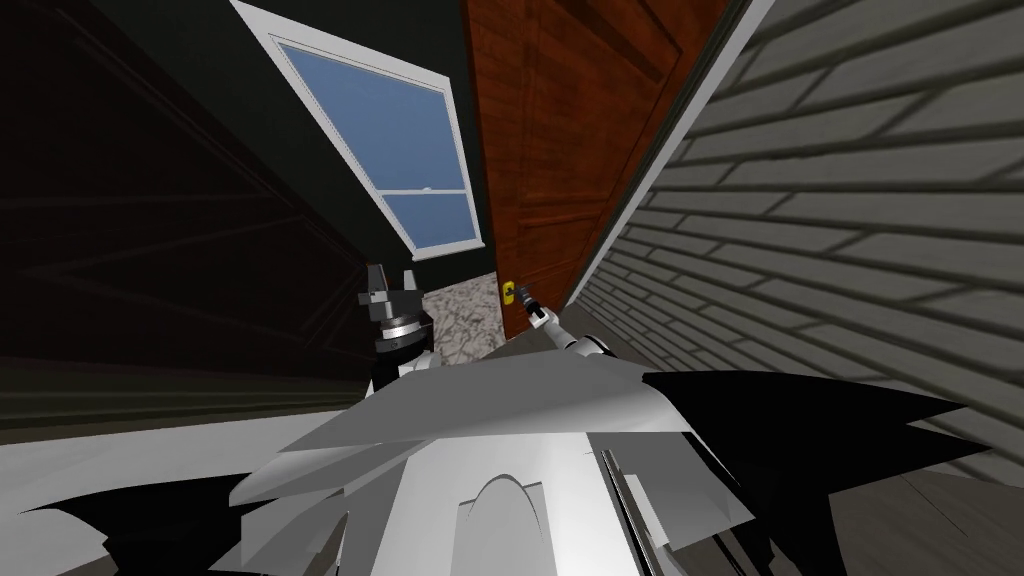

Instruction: Push the door open

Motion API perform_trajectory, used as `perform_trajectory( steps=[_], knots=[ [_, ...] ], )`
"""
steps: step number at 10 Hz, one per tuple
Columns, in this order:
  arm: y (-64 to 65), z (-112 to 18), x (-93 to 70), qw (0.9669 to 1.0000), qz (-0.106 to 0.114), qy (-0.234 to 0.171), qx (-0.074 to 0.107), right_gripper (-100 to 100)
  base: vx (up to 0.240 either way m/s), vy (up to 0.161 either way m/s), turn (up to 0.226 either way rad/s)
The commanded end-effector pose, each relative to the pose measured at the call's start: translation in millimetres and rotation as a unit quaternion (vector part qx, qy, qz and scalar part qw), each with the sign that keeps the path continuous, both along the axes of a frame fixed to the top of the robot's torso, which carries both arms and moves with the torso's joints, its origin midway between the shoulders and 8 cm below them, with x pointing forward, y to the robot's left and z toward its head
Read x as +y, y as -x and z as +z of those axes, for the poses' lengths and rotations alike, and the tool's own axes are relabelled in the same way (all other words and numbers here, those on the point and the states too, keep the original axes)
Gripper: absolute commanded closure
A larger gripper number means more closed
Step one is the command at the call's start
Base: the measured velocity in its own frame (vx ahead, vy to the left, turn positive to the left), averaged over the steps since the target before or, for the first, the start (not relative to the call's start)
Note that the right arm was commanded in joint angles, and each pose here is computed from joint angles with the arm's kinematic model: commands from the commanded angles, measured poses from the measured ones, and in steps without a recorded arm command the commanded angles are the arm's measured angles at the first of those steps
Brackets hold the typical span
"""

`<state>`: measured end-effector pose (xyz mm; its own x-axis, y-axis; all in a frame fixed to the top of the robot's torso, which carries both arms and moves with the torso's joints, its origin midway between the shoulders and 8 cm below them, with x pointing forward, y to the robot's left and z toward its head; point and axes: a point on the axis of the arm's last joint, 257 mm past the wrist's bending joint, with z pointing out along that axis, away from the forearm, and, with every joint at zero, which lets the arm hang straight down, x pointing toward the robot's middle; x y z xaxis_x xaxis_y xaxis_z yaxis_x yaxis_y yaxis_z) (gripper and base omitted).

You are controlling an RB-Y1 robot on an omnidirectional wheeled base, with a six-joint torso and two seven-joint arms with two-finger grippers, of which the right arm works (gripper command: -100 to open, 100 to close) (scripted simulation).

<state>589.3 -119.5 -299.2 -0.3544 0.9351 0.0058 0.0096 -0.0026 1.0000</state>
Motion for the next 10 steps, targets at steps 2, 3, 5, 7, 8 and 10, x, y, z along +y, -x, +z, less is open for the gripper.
perform_trajectory(
  steps=[2,3,5,7,8,10],
  knots=[
    [-9.5,11.3,-16.9,0.9998,-0.017,-0.001,-0.011,100,0.154,0.138,-0.050],
    [-11.2,11.2,-24.6,0.9996,-0.025,-0.001,-0.011,100,0.193,0.148,-0.041],
    [-13.7,11.0,-37.1,0.9992,-0.039,0.000,-0.011,100,0.180,0.156,-0.071],
    [-15.3,10.8,-45.9,0.9988,-0.048,0.000,-0.011,100,0.127,0.131,-0.050],
    [-16.8,10.6,-55.0,0.9983,-0.057,0.000,-0.011,100,0.086,0.098,-0.036],
    [-18.7,10.2,-69.0,0.9974,-0.072,0.001,-0.010,100,0.125,0.143,-0.070]
  ],
)
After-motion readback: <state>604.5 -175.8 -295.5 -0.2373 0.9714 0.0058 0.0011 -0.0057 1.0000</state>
